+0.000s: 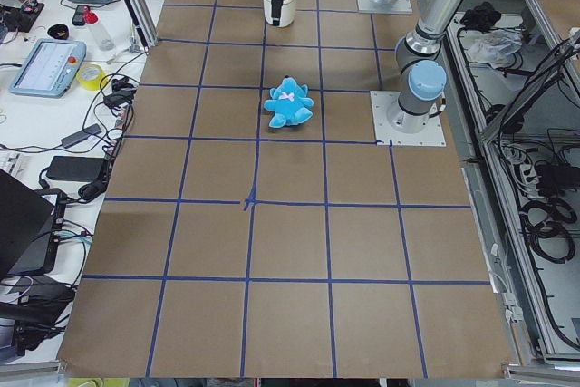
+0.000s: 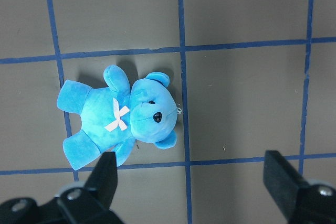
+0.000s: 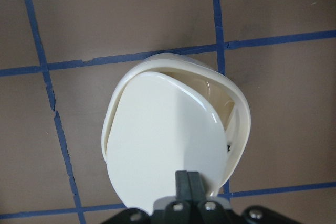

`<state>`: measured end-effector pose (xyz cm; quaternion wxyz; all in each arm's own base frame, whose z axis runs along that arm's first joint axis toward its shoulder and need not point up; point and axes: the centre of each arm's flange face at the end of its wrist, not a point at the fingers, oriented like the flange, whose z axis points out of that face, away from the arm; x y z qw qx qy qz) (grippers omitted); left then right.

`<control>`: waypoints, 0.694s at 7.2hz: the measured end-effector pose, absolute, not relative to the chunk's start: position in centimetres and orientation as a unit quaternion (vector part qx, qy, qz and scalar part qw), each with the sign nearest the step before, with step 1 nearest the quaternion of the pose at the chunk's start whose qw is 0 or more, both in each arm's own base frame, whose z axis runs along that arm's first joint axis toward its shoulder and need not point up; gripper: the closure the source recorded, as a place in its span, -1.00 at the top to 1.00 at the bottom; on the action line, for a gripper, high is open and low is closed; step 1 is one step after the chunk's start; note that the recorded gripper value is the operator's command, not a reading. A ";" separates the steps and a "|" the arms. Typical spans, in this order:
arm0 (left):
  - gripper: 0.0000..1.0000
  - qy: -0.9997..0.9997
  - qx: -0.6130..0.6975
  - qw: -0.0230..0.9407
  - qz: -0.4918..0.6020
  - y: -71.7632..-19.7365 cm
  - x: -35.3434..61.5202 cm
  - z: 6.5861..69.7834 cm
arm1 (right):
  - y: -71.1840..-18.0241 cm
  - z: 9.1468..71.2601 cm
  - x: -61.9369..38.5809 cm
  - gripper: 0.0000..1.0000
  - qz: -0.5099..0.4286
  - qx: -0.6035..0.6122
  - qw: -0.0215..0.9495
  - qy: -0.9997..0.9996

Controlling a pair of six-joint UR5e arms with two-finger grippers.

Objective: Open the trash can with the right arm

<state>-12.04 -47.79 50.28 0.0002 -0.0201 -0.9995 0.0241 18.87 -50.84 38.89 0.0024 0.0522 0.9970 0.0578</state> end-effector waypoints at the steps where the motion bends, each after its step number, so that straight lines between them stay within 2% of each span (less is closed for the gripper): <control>1: 1.00 -1.000 -0.020 0.000 0.024 -47.8 -12.0 50.3 | -51.0 41.0 18.9 -0.94 0.065 0.054 0.002 0.996; 2: 1.00 -1.000 -0.020 0.000 0.024 -47.8 -12.0 50.3 | -51.0 43.1 18.9 -0.80 0.068 0.055 0.001 0.996; 3: 1.00 -1.000 -0.020 0.000 0.024 -47.8 -12.0 50.3 | -51.1 45.0 18.8 -0.41 0.069 0.055 -0.001 0.996; 4: 1.00 -1.000 -0.020 0.000 0.024 -47.8 -12.0 50.3 | -51.2 46.4 18.6 0.55 0.066 0.052 -0.003 0.996; 5: 1.00 -1.000 -0.020 0.000 0.024 -47.8 -12.0 50.3 | -51.4 47.3 18.3 0.99 0.061 0.037 -0.005 0.997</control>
